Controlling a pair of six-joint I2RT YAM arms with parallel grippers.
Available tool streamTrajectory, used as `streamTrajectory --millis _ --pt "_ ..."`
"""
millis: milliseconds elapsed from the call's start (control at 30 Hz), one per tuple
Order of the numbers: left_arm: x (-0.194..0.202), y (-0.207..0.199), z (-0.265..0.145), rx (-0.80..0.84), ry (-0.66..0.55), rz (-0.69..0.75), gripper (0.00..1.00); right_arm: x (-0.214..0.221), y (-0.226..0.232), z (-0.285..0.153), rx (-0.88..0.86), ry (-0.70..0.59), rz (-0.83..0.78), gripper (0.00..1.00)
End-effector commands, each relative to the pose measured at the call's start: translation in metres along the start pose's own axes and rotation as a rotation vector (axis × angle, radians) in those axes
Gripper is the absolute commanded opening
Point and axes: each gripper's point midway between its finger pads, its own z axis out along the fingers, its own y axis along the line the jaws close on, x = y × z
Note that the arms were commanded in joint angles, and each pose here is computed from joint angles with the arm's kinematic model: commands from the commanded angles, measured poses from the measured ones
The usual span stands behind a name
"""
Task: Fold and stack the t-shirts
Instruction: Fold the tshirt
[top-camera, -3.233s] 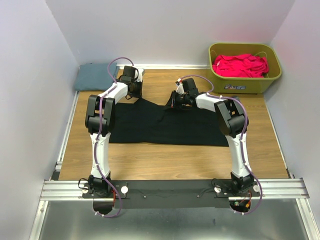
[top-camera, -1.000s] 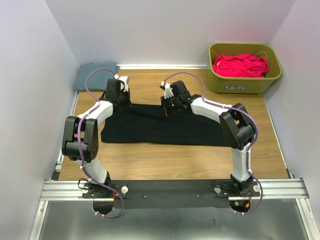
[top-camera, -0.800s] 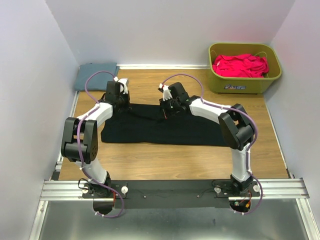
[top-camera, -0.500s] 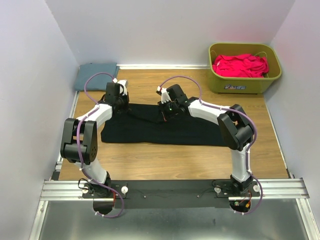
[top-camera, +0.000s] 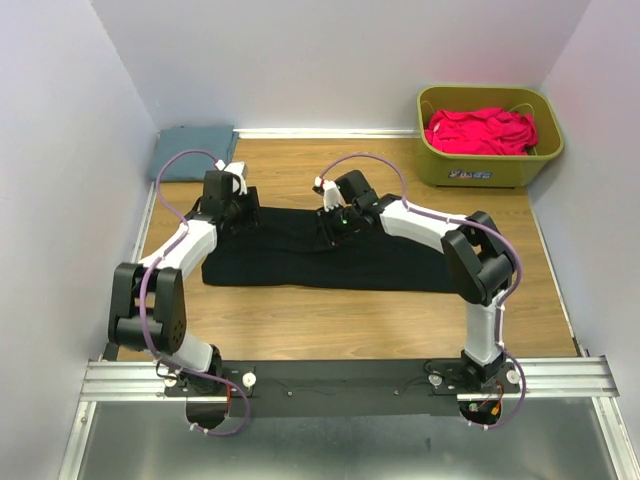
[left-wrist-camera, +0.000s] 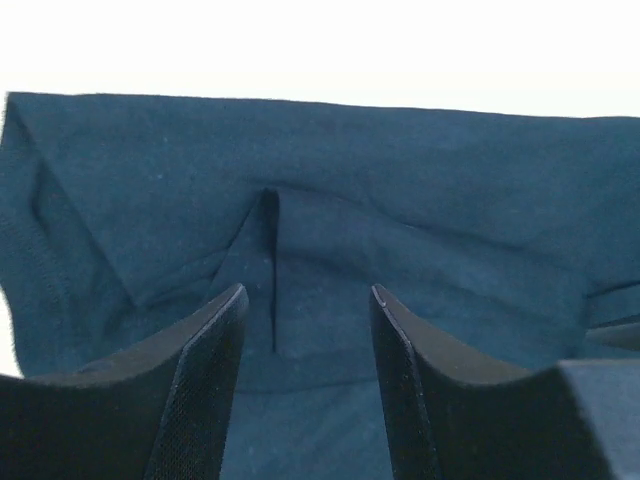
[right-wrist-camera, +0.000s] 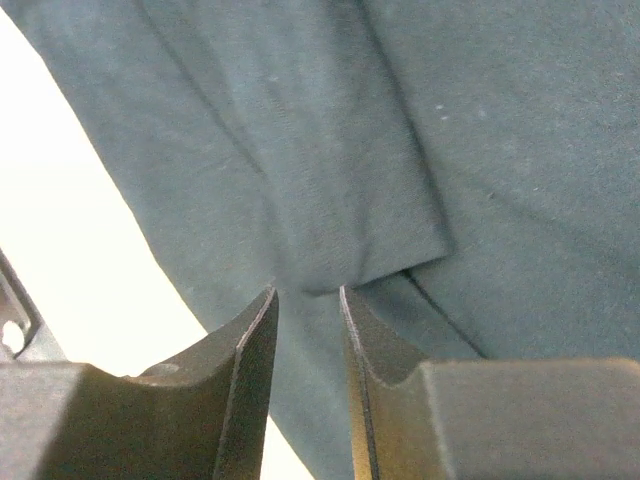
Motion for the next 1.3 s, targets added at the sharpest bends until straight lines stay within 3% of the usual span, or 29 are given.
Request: streamTrajectory --millis 0,200,333,533,800,1000,1267 --pt "-0.007 -0.006 -0.021 0.013 -0.051 -0.033 0.61 -0.001 0.021 -0.021 -0.045 0.0 -0.036 0.39" --pt "-0.002 -0.001 -0.022 -0.025 -0.042 -0.091 0.62 -0.01 0.002 -0.039 0.092 -0.048 0.006 0.43" --pt "0.013 0.012 -0.015 -0.108 0.006 -0.181 0.61 -0.002 -0.043 -0.056 0.254 -0.057 0.12 0.43" --pt "0.027 0.038 -0.007 -0.271 0.054 -0.261 0.6 0.047 -0.081 -0.089 0.474 -0.001 0.252 0.48" --pt "0.046 0.053 0.019 -0.351 0.139 -0.28 0.6 0.127 -0.099 -0.112 0.657 0.154 0.396 0.58" --pt "0.065 0.052 0.05 -0.358 0.249 -0.215 0.6 0.165 -0.092 -0.115 0.64 0.281 0.413 0.64" --pt "0.026 0.024 0.1 -0.346 0.257 -0.082 0.6 0.206 -0.038 -0.106 0.423 0.487 0.409 0.66"
